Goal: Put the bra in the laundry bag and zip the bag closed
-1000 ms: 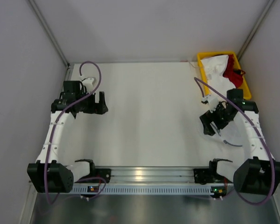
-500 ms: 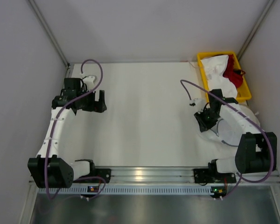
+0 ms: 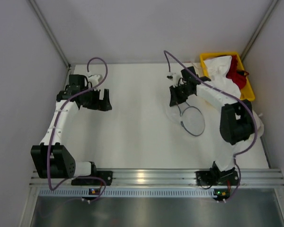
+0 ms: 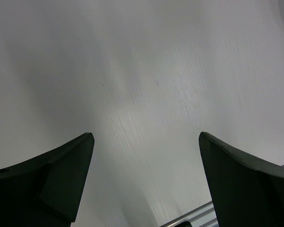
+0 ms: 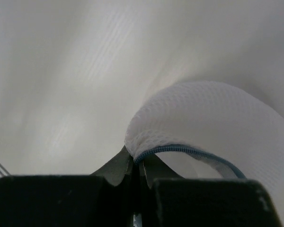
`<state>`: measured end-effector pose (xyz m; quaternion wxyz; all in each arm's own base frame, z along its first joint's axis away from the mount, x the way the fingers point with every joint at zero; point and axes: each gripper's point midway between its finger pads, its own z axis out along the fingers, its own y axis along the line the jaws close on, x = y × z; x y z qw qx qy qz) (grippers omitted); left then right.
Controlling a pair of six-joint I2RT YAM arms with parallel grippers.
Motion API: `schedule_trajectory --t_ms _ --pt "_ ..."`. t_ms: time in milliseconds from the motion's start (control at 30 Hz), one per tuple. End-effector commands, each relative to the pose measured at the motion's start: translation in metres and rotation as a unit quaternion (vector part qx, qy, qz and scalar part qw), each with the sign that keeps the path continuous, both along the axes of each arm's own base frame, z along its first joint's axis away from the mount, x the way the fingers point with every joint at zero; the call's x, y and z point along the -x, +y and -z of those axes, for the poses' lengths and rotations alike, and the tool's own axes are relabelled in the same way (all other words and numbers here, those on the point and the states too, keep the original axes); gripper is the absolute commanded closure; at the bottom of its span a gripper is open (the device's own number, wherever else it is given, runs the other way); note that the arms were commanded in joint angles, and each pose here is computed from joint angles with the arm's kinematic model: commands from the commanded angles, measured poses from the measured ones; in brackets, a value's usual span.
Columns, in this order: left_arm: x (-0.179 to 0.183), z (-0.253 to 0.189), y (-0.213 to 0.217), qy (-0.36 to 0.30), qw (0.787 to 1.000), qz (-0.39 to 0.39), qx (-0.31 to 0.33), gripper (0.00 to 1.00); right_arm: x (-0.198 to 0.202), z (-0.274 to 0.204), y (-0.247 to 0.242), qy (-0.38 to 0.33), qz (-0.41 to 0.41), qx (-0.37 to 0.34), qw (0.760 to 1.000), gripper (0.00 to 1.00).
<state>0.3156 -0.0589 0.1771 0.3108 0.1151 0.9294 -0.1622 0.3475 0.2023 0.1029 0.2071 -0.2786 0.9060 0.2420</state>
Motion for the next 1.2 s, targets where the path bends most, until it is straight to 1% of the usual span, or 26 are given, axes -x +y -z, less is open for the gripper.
schedule_trajectory --t_ms 0,33,67,100,133,167,200,233,300,333,400,433,467,500,533,567,633,700,767,800,833,900,1033,1100,1133,1167 --pt "-0.027 -0.034 -0.010 -0.077 0.996 0.030 0.017 0.01 -0.093 -0.039 0.059 -0.050 0.088 -0.112 0.989 1.00" --pt "-0.030 -0.036 -0.011 -0.085 0.996 0.034 0.017 0.01 -0.109 -0.041 0.068 -0.047 0.097 -0.127 0.986 1.00" --pt "-0.032 -0.038 -0.013 -0.095 0.994 0.046 0.020 0.01 -0.125 -0.008 0.077 -0.001 0.127 -0.131 0.983 1.00" --pt "-0.037 -0.041 -0.015 -0.111 0.992 0.054 0.022 0.01 -0.156 -0.037 0.091 -0.027 0.135 -0.164 0.977 1.00" --pt "-0.038 -0.042 -0.017 -0.118 0.991 0.063 0.025 0.01 -0.170 -0.002 0.102 0.006 0.147 -0.170 0.974 0.96" --pt "-0.038 -0.044 -0.021 -0.130 0.988 0.083 0.025 0.01 -0.181 -0.010 0.113 0.025 0.164 -0.204 0.965 0.87" --pt "-0.035 -0.045 -0.029 -0.138 0.983 0.111 0.041 0.01 -0.196 -0.025 0.122 0.009 0.163 -0.230 0.959 0.76" --pt "-0.033 -0.048 -0.034 -0.149 0.978 0.136 0.045 0.01 -0.200 -0.016 0.128 0.016 0.165 -0.240 0.957 0.65" --pt "-0.035 -0.044 -0.038 -0.170 0.967 0.188 0.029 0.02 -0.203 -0.033 0.140 0.024 0.153 -0.280 0.947 0.44" --pt "-0.035 -0.043 -0.048 -0.178 0.960 0.215 0.021 0.01 -0.203 -0.041 0.140 0.021 0.146 -0.287 0.947 0.26" --pt "-0.038 -0.034 -0.065 -0.198 0.940 0.277 -0.014 0.03 -0.201 -0.050 0.129 0.010 0.139 -0.282 0.949 0.15" --pt "-0.043 -0.030 -0.071 -0.215 0.927 0.306 -0.040 0.03 -0.198 -0.076 0.121 -0.011 0.135 -0.289 0.948 0.10" --pt "-0.048 -0.026 -0.081 -0.230 0.914 0.329 -0.051 0.04 -0.199 -0.070 0.103 -0.009 0.149 -0.284 0.947 0.08" --pt "-0.046 -0.024 -0.104 -0.247 0.894 0.368 -0.059 0.07 -0.198 -0.077 0.090 -0.016 0.156 -0.285 0.945 0.07" --pt "-0.050 -0.021 -0.112 -0.270 0.873 0.396 -0.089 0.08 -0.197 -0.108 0.070 -0.042 0.162 -0.296 0.940 0.05" --pt "-0.051 -0.018 -0.142 -0.299 0.846 0.431 -0.093 0.09 -0.192 -0.102 0.058 -0.034 0.170 -0.293 0.940 0.05" --pt "-0.056 -0.013 -0.166 -0.343 0.802 0.474 -0.119 0.14 -0.183 -0.131 0.039 -0.054 0.171 -0.306 0.935 0.08" --pt "-0.060 -0.007 -0.206 -0.399 0.750 0.509 -0.136 0.19 -0.179 -0.122 0.013 -0.049 0.190 -0.292 0.936 0.12" --pt "-0.063 0.006 -0.237 -0.451 0.690 0.543 -0.159 0.20 -0.178 -0.114 -0.010 -0.060 0.204 -0.271 0.939 0.16" --pt "-0.072 -0.001 -0.252 -0.501 0.655 0.539 -0.173 0.20 -0.177 -0.108 -0.018 -0.055 0.211 -0.263 0.940 0.17" --pt "-0.076 0.018 -0.263 -0.511 0.624 0.560 -0.193 0.20 -0.179 -0.102 -0.030 -0.057 0.217 -0.254 0.941 0.17" --pt "-0.081 0.016 -0.291 -0.555 0.578 0.561 -0.205 0.19 -0.180 -0.094 -0.042 -0.056 0.223 -0.240 0.943 0.18" --pt "-0.092 0.052 -0.326 -0.592 0.513 0.573 -0.243 0.17 -0.182 -0.086 -0.068 -0.067 0.231 -0.217 0.946 0.18" --pt "-0.093 0.064 -0.335 -0.599 0.492 0.577 -0.259 0.17 -0.182 -0.086 -0.075 -0.066 0.233 -0.216 0.946 0.17" --pt "-0.094 0.066 -0.339 -0.608 0.471 0.578 -0.270 0.17 -0.181 -0.085 -0.077 -0.065 0.232 -0.216 0.946 0.17" --pt "-0.092 0.082 -0.343 -0.604 0.465 0.587 -0.273 0.17 -0.179 -0.084 -0.077 -0.060 0.231 -0.214 0.947 0.17"
